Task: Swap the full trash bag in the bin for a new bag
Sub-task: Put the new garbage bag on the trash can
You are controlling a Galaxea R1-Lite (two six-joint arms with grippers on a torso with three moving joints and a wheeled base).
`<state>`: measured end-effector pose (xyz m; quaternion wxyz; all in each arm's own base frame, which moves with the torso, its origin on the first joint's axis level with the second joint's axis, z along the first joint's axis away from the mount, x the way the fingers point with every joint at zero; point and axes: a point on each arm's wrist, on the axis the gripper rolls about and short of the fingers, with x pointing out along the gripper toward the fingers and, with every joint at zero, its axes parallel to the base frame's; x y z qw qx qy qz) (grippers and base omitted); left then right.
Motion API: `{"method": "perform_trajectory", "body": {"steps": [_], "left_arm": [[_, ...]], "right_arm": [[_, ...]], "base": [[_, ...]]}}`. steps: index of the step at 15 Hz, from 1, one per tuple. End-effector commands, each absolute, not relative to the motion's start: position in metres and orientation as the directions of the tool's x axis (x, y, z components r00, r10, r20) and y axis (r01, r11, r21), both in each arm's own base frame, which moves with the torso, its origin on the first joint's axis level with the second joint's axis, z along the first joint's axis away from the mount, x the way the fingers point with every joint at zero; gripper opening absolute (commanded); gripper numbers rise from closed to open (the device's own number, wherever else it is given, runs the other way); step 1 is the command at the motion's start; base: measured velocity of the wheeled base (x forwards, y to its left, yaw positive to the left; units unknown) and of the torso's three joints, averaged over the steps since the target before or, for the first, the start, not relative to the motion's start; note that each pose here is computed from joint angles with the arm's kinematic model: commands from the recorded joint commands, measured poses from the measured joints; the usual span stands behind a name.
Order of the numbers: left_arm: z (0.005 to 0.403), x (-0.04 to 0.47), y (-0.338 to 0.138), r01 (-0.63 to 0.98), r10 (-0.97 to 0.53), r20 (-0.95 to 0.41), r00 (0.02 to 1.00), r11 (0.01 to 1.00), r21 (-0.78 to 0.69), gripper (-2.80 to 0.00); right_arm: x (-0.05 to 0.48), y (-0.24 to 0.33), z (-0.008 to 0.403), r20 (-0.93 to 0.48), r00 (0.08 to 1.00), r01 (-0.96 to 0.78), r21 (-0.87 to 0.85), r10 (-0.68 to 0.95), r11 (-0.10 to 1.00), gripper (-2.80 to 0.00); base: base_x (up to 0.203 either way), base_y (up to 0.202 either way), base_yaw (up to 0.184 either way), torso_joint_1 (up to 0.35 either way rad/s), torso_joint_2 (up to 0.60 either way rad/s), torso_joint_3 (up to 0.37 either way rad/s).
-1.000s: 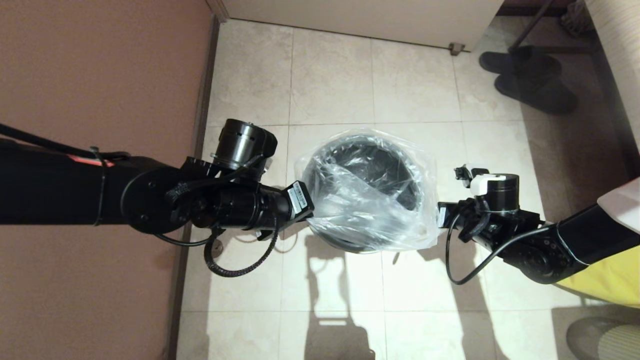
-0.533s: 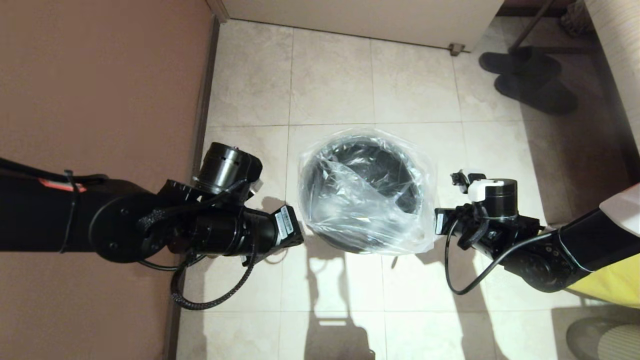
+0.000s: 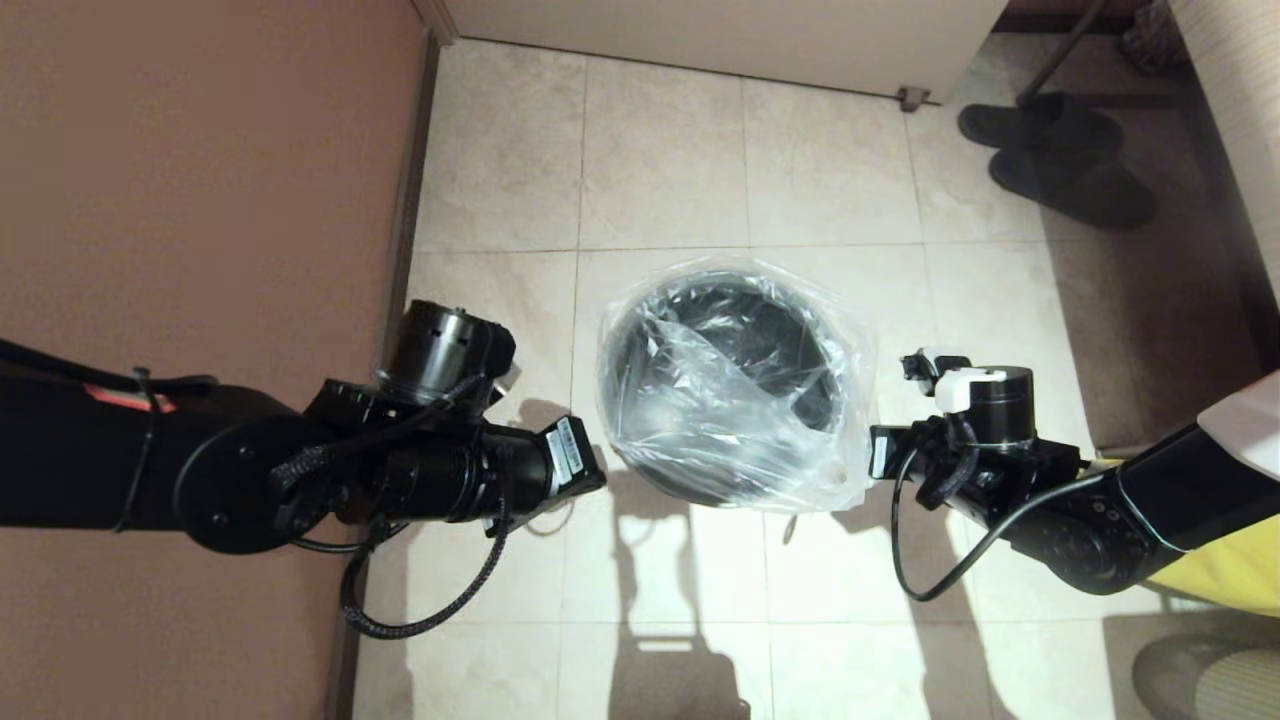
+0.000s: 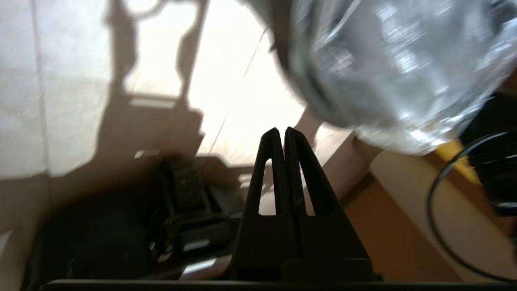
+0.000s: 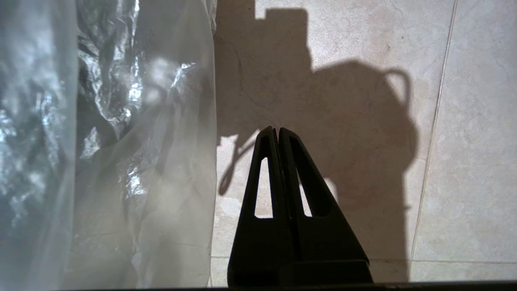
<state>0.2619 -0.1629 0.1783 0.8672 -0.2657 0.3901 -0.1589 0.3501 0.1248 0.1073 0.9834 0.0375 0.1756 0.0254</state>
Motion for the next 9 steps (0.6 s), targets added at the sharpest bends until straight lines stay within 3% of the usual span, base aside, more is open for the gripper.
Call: {"method": "perform_trajectory", "body": {"steps": [1,5,6,9], "left_arm": [[0.182,0.264,-0.164,0.086,-0.493,-0.552,0.673,0.793,-0.603,-2.8],[0.176,0.266,-0.149,0.044,-0.459,-0.559,0.691,0.798,-0.6,-2.8],[0.179,0.264,-0.147,0.049,-0.46,-0.545,0.701,0.794,-0.606,0.0],[0.185,0.257,-0.14,0.084,-0.476,-0.489,0.731,0.775,-0.627,0.0]], "right_arm": [[0.351,0.124,0.107,-0.34,0.938,-0.034,0.084,0.061,0.996,-2.8],[0.353,0.124,0.108,-0.337,0.94,-0.033,0.086,0.06,0.996,-2.8],[0.353,0.124,0.107,-0.338,0.939,-0.033,0.086,0.06,0.996,-2.8],[0.354,0.124,0.106,-0.34,0.939,-0.033,0.085,0.06,0.996,-2.8]], "base": [[0.0,0.0,0.0,0.0,0.0,0.0],[0.0,0.0,0.0,0.0,0.0,0.0],[0.0,0.0,0.0,0.0,0.0,0.0],[0.0,0.0,0.0,0.0,0.0,0.0]]}}
